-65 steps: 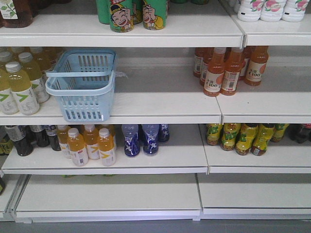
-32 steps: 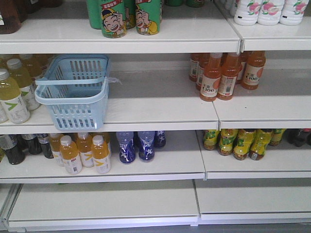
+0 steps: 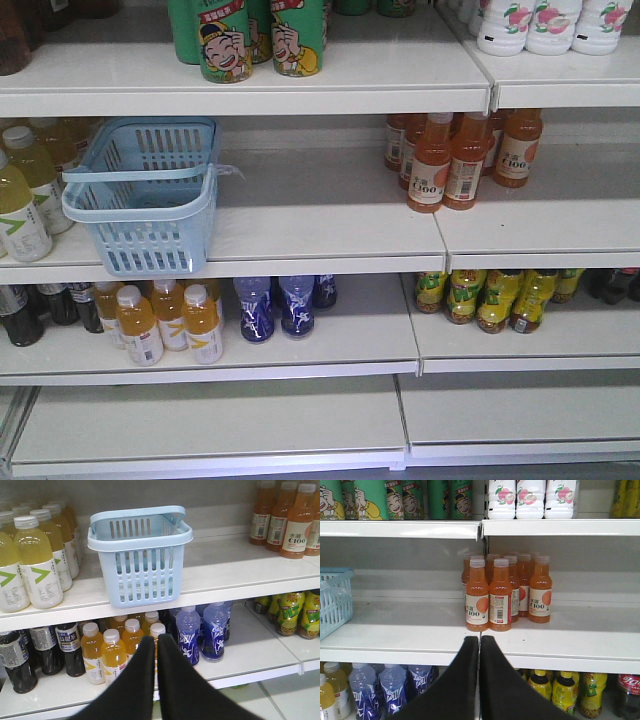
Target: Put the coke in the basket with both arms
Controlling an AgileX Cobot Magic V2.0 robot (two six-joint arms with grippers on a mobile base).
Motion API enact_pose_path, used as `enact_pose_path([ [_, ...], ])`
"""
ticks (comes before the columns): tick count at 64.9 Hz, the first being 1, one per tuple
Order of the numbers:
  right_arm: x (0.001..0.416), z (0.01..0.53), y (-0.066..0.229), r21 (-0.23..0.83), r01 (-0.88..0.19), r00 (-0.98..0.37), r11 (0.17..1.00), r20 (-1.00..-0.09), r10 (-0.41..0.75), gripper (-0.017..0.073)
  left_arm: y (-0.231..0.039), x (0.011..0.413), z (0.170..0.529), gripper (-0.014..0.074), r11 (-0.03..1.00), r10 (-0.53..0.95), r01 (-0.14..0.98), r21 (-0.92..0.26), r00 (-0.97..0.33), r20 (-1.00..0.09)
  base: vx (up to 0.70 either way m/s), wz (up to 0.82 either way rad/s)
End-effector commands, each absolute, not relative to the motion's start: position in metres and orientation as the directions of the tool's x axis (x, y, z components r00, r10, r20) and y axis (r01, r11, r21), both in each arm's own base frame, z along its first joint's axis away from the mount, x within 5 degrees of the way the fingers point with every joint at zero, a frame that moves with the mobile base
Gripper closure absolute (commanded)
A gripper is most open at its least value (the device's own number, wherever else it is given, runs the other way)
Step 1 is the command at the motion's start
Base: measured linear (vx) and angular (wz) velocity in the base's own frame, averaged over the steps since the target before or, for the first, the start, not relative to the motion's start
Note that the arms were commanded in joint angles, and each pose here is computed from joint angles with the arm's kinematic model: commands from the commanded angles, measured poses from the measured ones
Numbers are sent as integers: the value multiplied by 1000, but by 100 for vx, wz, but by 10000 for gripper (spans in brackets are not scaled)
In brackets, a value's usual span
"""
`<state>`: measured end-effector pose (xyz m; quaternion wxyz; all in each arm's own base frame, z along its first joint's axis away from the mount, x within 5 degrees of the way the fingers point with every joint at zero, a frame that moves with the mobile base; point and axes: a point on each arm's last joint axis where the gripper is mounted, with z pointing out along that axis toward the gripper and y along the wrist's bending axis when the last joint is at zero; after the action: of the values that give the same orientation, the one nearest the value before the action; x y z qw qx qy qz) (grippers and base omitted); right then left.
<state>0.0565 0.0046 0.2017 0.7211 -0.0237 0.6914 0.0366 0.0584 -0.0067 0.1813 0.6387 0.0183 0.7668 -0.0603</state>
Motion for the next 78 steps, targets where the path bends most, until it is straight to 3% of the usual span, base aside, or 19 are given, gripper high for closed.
enact_pose_path([
  [1,56,203,5,8,-92,108,996,-994,18,564,-7,60,185,599,991,-57,114,-72,-130,-990,0,0],
  [30,56,203,5,8,-92,108,996,-994,18,564,-7,60,185,599,991,-57,114,-72,-130,-990,0,0],
  [57,56,203,5,8,-92,108,996,-994,18,564,-8,61,195,599,989,-79,125,-81,-25,-997,0,0],
  [61,56,203,5,8,-92,108,996,-994,18,564,-8,61,199,599,978,-168,130,-166,9,-986,0,0],
  [66,56,203,5,8,-92,108,996,-994,18,564,-6,60,206,599,883,-457,145,-447,41,-888,0,0],
  [69,56,203,5,8,-92,108,996,-994,18,564,-4,60,208,599,732,-675,154,-663,41,-736,0,0],
  [72,56,203,5,8,-92,108,996,-994,18,564,-2,60,210,599,575,-816,163,-802,40,-576,0,0],
  [78,56,203,5,8,-92,108,996,-994,18,564,2,60,213,599,345,-939,175,-922,44,-342,0,0],
])
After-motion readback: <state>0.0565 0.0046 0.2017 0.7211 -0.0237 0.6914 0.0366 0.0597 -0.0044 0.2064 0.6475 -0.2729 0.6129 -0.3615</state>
